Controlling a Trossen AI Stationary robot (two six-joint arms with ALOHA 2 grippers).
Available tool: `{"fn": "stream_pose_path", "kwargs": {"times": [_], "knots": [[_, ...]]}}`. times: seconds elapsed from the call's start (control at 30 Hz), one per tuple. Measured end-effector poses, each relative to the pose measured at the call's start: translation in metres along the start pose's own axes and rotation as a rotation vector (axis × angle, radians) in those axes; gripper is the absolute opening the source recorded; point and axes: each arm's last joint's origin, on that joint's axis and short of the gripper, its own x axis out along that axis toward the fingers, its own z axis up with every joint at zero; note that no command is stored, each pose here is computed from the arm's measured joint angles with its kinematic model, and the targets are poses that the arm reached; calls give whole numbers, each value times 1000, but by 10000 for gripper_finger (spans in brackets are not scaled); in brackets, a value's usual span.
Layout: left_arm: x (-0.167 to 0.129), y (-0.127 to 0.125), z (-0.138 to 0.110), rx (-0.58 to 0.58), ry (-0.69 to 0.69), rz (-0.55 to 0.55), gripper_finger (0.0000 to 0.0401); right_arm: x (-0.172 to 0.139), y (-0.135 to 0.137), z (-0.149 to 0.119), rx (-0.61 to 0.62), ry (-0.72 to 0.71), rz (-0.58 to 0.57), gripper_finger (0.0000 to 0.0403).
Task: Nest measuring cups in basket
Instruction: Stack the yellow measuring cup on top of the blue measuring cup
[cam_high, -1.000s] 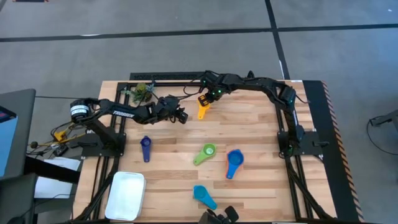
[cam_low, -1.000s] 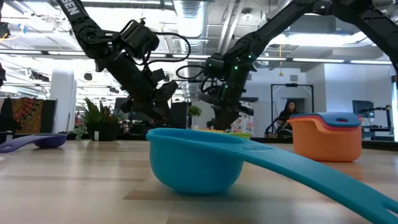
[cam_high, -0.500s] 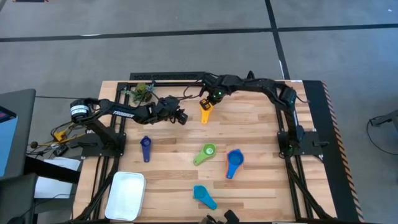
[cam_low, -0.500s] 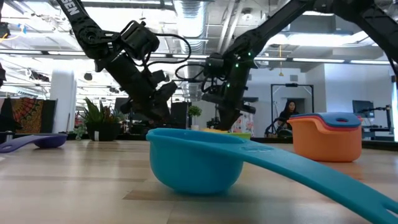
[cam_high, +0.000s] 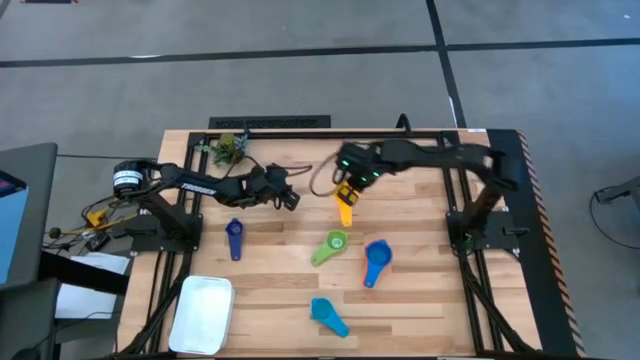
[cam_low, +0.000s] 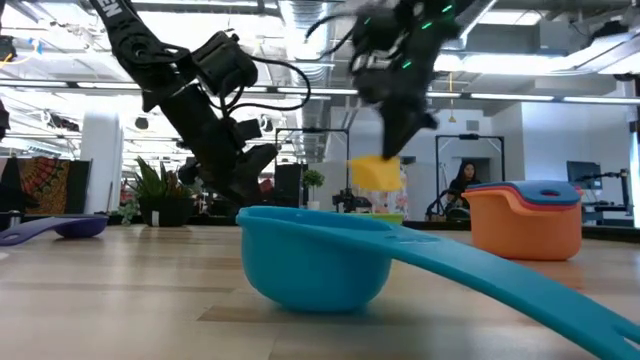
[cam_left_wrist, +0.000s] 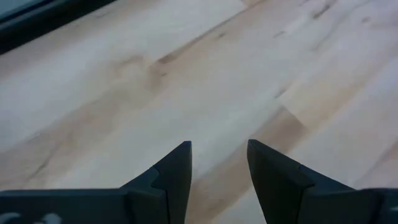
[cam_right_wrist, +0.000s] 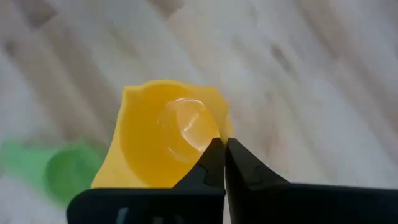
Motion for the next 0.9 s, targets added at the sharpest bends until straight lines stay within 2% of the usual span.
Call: {"fn": "stream_pose_path", "kwargs": {"times": [0.3, 0.47, 0.7, 0.9], "knots": [[-11, -19, -6, -3, -45, -36, 144, -62, 24, -98, 101, -78, 77, 16], [-16, -30, -3, -17, -102, -95, 144, -92, 34, -138, 199, -164, 137, 12], [-22, -40, 0, -17, -157, -165, 144, -105, 51, -180, 283, -176, 135, 18], [-25, -43, -3, -7, -153, -174, 144, -100, 71, -202, 333, -152, 129, 16]]}}
